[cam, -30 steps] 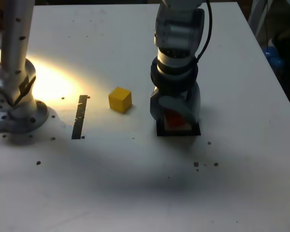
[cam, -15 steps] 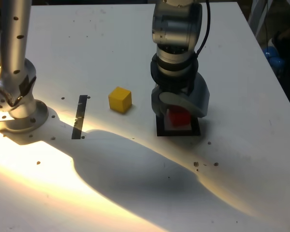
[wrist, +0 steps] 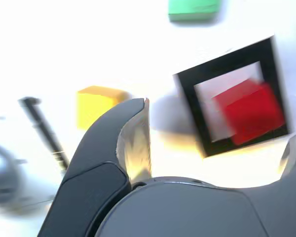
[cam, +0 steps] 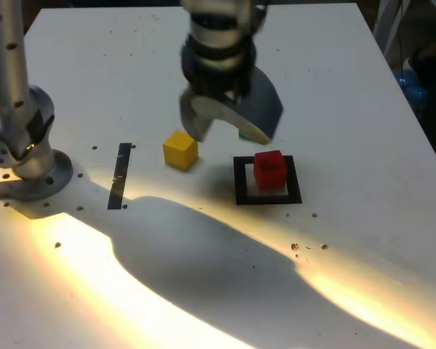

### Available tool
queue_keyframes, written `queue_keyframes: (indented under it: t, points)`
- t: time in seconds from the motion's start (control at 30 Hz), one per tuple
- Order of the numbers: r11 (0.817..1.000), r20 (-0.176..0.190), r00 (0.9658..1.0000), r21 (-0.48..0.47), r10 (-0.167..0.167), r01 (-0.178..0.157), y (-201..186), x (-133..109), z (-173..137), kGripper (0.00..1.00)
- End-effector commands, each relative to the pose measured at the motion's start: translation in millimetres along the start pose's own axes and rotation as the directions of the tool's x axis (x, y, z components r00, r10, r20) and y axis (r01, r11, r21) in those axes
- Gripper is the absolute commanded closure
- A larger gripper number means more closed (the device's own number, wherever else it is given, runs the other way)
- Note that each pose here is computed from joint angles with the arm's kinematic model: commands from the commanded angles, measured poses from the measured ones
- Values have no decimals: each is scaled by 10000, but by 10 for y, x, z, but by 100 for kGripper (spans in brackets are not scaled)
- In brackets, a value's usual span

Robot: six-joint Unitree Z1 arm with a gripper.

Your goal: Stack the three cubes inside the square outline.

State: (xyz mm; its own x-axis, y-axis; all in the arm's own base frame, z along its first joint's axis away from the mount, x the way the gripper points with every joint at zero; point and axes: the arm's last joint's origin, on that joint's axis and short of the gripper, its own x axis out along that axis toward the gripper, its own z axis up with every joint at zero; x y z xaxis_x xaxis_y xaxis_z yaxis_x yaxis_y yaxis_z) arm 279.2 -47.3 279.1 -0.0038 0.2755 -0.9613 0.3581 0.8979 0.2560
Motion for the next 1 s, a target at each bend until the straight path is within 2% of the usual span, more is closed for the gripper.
queue_keyframes:
  t: [0.0,0.1,0.2,0.43,0.57,0.73,0.9,0.97]
  points:
    - [9998,44,10000,216,6,-7,20,-93,-144,0]
    - [9986,-113,9999,530,12,-6,48,-173,-386,0]
    - [9983,-501,9987,566,-79,107,78,-115,-533,0]
    - [9989,-1406,9896,316,-308,356,182,325,-633,1]
    - [9980,-1677,9851,431,-386,465,203,499,-606,4]
    - [9958,-1828,9815,607,-570,691,185,606,-554,10]
    - [9914,-1620,9842,970,-716,880,165,694,-506,16]
    - [9896,-1591,9842,1076,-776,954,158,731,-483,17]
